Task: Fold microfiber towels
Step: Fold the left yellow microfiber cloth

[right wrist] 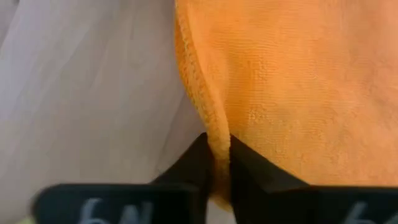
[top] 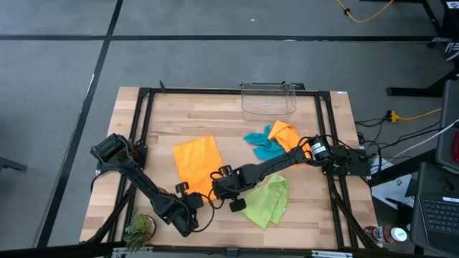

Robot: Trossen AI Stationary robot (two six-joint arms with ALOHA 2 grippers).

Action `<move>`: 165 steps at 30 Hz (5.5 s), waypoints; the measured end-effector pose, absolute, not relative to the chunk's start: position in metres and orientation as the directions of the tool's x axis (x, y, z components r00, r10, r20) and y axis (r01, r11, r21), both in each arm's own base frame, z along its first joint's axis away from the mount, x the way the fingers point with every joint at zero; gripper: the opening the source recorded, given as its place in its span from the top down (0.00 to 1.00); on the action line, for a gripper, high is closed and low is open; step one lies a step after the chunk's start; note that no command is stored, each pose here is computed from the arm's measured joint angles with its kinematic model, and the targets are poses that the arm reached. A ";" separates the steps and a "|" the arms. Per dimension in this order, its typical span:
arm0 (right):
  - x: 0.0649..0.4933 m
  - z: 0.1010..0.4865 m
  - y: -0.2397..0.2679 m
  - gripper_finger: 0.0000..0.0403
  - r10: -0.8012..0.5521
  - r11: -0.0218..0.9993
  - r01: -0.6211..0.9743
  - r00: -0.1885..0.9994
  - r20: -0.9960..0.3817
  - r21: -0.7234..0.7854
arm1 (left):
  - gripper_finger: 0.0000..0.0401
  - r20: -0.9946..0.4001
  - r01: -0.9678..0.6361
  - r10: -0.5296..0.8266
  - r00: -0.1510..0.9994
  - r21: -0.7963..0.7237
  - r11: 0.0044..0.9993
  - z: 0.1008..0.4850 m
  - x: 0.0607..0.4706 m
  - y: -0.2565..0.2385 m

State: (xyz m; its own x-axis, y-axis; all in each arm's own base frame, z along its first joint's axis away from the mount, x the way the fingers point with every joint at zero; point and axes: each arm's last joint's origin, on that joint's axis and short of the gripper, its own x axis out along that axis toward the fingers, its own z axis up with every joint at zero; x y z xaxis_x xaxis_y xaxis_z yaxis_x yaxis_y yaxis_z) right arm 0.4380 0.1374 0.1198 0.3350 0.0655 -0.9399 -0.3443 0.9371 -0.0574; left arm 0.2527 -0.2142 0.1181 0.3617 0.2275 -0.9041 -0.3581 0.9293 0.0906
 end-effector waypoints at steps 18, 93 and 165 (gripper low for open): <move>0.407 0.171 0.186 0.99 0.073 0.954 -0.295 0.403 -0.912 -0.055 | 1.00 -0.858 -0.214 0.040 0.512 -0.083 0.973 0.181 0.267 -0.249; 0.467 0.158 0.050 0.58 -0.390 0.906 0.082 0.545 -0.742 -0.416 | 0.68 -0.831 -0.342 0.553 -0.055 0.536 0.772 0.161 0.240 -0.130; 0.314 0.206 0.113 0.61 0.193 0.969 -0.238 0.561 -0.805 0.067 | 0.84 -0.671 -0.216 -0.065 0.739 -0.327 0.920 0.182 0.210 -0.024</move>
State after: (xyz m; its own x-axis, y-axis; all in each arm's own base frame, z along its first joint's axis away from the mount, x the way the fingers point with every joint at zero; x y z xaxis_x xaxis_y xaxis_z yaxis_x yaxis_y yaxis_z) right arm 0.3139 0.1132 0.2057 0.5606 0.1932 -0.8052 -0.2380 0.9690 0.0667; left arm 0.2096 -0.0238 0.1822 0.7390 -0.0648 -0.6706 -0.2161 0.9200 -0.3270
